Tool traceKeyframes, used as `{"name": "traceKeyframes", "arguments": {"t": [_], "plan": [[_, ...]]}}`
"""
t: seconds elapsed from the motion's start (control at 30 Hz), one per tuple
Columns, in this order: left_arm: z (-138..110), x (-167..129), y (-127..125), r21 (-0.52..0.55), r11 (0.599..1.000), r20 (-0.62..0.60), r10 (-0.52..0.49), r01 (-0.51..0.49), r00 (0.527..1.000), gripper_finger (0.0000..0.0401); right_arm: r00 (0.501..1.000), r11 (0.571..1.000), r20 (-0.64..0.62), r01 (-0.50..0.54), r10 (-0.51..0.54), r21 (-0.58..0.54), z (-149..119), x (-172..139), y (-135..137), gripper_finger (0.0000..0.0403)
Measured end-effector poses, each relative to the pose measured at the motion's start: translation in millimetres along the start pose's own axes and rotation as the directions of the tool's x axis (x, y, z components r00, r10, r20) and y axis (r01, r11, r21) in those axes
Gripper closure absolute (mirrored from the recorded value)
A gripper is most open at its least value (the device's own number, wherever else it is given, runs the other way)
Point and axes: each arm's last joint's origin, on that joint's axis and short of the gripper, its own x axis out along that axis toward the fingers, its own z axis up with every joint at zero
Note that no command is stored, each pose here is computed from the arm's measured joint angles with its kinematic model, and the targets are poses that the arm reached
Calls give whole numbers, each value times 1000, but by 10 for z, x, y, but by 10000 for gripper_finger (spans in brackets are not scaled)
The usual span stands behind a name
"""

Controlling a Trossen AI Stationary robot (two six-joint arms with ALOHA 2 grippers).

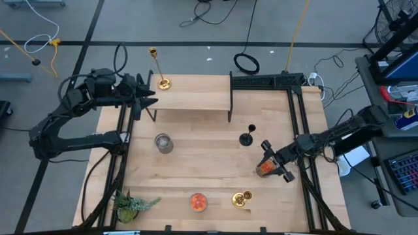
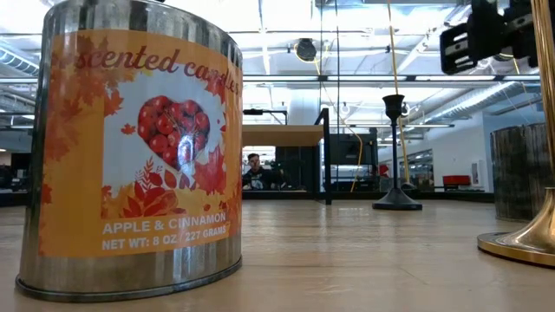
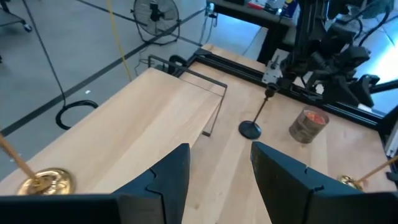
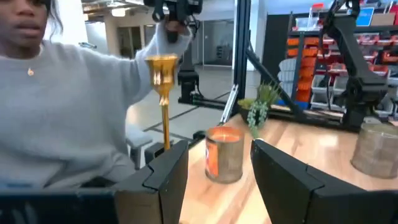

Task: Pick & Place candle stick holders
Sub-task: Put the black candle holder on the shelf

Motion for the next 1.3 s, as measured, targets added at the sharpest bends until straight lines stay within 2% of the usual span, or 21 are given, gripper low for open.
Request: {"name": "traceKeyframes", "arguments": {"t": [0.17,0.23,0.3,0.43,0.57,0.83,0.9,1.0,1.03,1.3], "plan": [[-3,37,-25,7,1000,-14,-21,21,1000,224,993,999,-104,51,-51,1,-52,195,-47,231],[-4,44,-36,11,1000,-18,-28,28,999,224,986,992,-118,119,-122,-27,-52,234,-83,231],[-6,47,-50,15,999,-20,-35,35,999,224,961,972,-149,229,-234,-50,-92,226,-132,231],[-10,47,-76,23,999,-22,-49,50,999,224,859,880,-201,473,-471,-43,-140,164,-230,231],[-14,51,-99,30,997,-27,-65,66,998,224,763,794,-254,608,-594,-31,-179,93,-272,231],[-19,54,-129,41,996,-31,-79,80,996,224,676,708,-350,704,-649,47,-244,-18,-297,231],[-19,54,-130,41,996,-31,-79,80,996,224,631,665,-364,746,-685,42,-261,-49,-323,231],[-19,54,-130,41,996,-31,-79,80,996,224,541,570,-354,821,-762,28,-267,-95,-389,231],[-19,54,-130,41,996,-31,-80,81,996,224,522,550,-354,835,-776,25,-269,-109,-410,231],[-19,54,-130,44,996,-31,-79,81,996,224,434,462,-357,887,-827,9,-271,-190,-548,231]]}}
